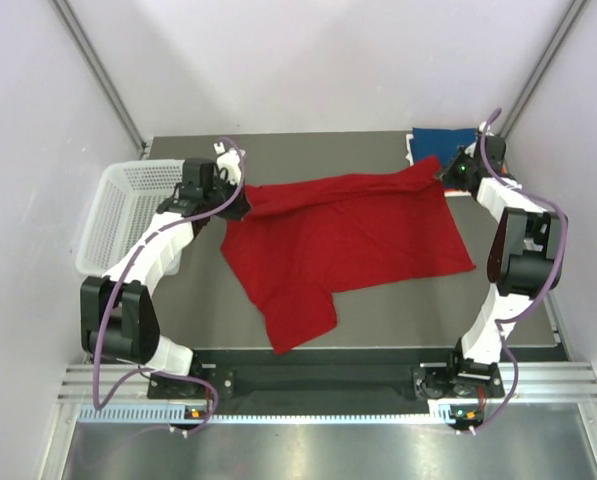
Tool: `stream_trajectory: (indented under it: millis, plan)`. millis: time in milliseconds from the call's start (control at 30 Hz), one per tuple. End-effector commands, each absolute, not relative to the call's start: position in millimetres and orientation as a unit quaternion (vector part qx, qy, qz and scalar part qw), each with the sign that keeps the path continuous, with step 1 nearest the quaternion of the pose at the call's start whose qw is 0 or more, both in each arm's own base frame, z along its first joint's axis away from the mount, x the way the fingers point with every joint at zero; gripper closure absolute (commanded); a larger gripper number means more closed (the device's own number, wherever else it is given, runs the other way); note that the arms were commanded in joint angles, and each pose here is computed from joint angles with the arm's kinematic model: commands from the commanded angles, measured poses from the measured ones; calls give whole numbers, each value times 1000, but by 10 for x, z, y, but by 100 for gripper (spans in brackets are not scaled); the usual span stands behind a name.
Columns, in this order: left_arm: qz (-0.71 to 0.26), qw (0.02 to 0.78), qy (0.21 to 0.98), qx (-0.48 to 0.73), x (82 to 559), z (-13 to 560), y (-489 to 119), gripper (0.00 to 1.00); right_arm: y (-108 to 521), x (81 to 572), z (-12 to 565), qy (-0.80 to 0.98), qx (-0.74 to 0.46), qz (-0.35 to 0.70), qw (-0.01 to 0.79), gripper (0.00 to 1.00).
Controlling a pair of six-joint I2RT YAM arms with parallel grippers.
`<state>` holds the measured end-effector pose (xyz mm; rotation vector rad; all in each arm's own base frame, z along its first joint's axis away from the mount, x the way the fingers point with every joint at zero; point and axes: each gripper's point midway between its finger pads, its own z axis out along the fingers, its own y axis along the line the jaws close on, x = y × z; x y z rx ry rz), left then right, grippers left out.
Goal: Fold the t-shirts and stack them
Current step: Fold the tshirt
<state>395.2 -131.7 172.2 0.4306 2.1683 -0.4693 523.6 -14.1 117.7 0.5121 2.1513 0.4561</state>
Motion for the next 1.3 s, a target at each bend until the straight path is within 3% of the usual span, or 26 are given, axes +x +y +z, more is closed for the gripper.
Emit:
stream_trajectory:
  millis: [0,100,200,367,567,833,1033,1133,1200,1267]
  plan:
    - [-207,378,892,140,3637,1519,-1331,98,-256,5218,1424,848,204,173,458,100]
    - [-213,371,894,133,3499,1398,-1362,92,-310,5200,1356,850,210,168,452,100]
    - [-215,353,901,129,3448,1283,-1392,80,-357,5192,1319,850,218,168,448,100]
    - [-197,314,925,90,3455,1261,-1327,69,-379,5147,1340,855,230,173,431,86]
    - [-89,361,928,-19,3873,1390,-947,62,-457,4775,1331,865,294,136,383,72]
    - [-102,307,940,-109,3759,930,-982,65,-608,4066,833,888,360,54,282,78]
    - [-48,280,947,-148,3579,782,-776,64,-789,3696,587,875,415,6,250,82]
    - [-59,281,945,-158,3460,764,-785,60,-803,3606,502,869,435,-4,237,82]
    - [-65,273,945,-166,3335,683,-788,46,-793,3541,446,869,441,-7,226,82]
    - [-65,286,940,-174,3287,737,-755,39,-814,3465,413,865,450,-19,220,81]
